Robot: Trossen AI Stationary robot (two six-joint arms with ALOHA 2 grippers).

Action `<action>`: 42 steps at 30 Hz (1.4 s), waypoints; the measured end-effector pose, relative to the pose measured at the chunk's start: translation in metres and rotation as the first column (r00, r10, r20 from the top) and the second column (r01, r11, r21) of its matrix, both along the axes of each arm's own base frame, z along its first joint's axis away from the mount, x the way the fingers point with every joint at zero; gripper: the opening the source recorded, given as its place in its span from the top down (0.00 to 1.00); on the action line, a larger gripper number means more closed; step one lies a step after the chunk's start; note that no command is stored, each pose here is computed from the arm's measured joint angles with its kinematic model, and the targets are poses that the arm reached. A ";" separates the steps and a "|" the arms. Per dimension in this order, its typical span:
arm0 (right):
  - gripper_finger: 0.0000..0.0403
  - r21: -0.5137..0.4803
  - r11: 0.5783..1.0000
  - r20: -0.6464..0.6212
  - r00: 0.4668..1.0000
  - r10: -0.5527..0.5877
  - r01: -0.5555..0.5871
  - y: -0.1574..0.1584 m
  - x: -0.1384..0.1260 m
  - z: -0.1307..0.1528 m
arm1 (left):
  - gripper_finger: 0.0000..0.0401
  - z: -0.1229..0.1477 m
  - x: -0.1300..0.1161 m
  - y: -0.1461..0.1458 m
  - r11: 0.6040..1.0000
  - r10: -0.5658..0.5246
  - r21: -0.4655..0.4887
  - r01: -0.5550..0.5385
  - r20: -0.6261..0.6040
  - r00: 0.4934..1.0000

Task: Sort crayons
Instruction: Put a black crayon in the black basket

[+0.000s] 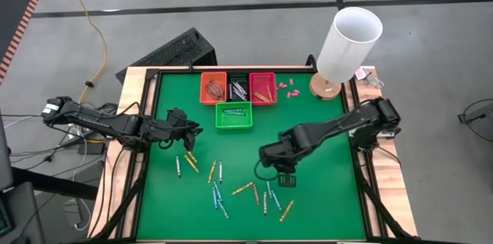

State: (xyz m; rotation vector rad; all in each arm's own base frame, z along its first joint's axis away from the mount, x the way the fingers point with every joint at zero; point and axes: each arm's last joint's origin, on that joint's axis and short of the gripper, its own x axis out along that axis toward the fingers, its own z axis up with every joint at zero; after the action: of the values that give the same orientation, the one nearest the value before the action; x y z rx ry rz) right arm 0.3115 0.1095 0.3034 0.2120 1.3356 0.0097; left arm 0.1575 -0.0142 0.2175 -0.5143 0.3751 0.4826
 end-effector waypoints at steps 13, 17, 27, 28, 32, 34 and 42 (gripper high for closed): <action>0.76 0.161 0.937 0.143 0.933 -0.332 0.309 0.099 -0.015 -0.008 | 0.67 0.000 0.000 0.000 0.999 0.020 -0.047 -0.019 0.021 1.000; 0.76 0.163 0.981 0.338 0.928 -0.156 0.105 0.125 0.005 -0.019 | 0.67 0.002 0.001 0.000 0.998 0.025 -0.067 -0.022 0.049 0.999; 0.76 -0.279 0.915 0.695 0.596 0.402 -0.292 0.121 0.075 -0.037 | 0.67 0.002 0.001 -0.001 0.996 0.009 -0.093 -0.004 0.050 0.999; 0.76 -0.319 0.897 0.699 0.562 0.442 -0.308 0.117 0.079 -0.035 | 0.67 0.002 0.001 -0.001 0.996 0.008 -0.093 -0.004 0.050 0.999; 0.76 -0.441 0.855 0.723 0.457 0.518 -0.272 0.100 0.094 -0.022 | 0.67 0.002 0.001 -0.001 0.996 0.009 -0.095 -0.005 0.050 0.999; 0.76 -0.472 0.858 0.742 0.432 0.512 -0.205 0.091 0.101 -0.009 | 0.67 0.002 0.001 -0.001 0.996 0.009 -0.094 -0.004 0.050 0.999; 0.76 -0.408 0.912 0.869 0.295 0.399 -0.032 0.060 0.118 0.070 | 0.67 0.002 0.001 -0.001 0.998 -0.004 -0.064 0.007 0.040 0.999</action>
State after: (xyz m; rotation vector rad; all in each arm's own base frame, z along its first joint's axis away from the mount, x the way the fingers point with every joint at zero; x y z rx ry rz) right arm 0.4294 0.1700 0.3730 -0.2677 0.1019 0.1377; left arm 0.1589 -0.0153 0.2194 -0.5837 0.3548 0.4558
